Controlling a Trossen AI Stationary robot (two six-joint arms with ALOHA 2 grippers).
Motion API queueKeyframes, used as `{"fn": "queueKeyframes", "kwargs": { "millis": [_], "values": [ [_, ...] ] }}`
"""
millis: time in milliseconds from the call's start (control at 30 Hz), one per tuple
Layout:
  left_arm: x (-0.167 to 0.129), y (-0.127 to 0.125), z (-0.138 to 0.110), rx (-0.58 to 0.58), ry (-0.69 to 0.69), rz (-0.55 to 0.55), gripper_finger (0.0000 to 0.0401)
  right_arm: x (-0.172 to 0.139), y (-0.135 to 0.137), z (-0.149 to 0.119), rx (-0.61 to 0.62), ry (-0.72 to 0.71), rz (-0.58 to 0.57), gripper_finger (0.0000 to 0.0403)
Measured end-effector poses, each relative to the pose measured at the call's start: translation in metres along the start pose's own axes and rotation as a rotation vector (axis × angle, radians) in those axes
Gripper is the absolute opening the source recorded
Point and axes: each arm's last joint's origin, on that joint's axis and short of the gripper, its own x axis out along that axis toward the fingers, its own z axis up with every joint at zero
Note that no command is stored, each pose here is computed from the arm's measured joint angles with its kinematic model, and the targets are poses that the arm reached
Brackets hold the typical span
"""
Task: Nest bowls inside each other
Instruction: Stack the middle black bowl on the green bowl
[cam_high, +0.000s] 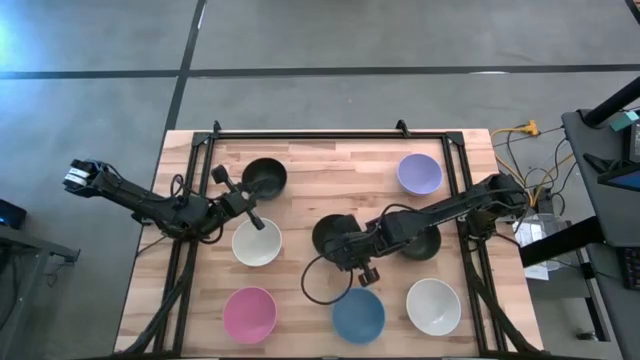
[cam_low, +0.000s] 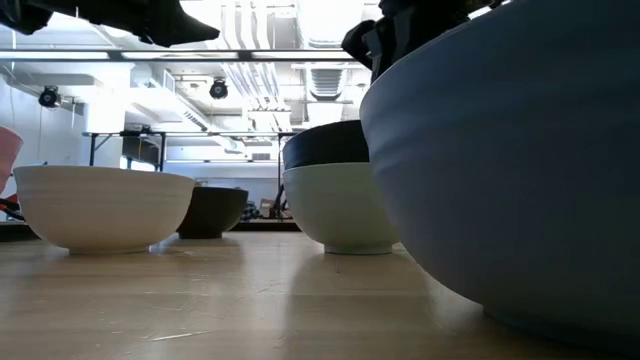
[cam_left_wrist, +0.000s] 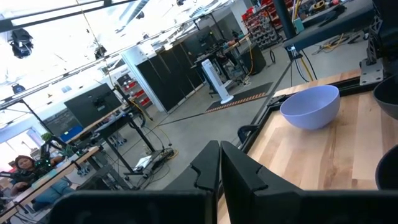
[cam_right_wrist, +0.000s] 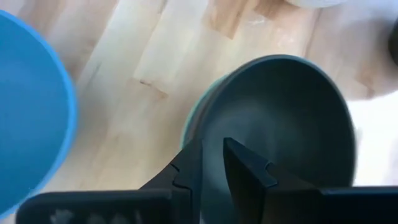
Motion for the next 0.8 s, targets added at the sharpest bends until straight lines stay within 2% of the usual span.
{"fn": "queueKeyframes", "kwargs": {
  "millis": [800],
  "values": [
    [0.0, -0.0001, -0.0001, 0.0, 0.0, 0.0, 0.0, 0.0048, 0.0006, -0.0023, 0.002, -0.008, -0.011, 0.0059]
  ]
}}
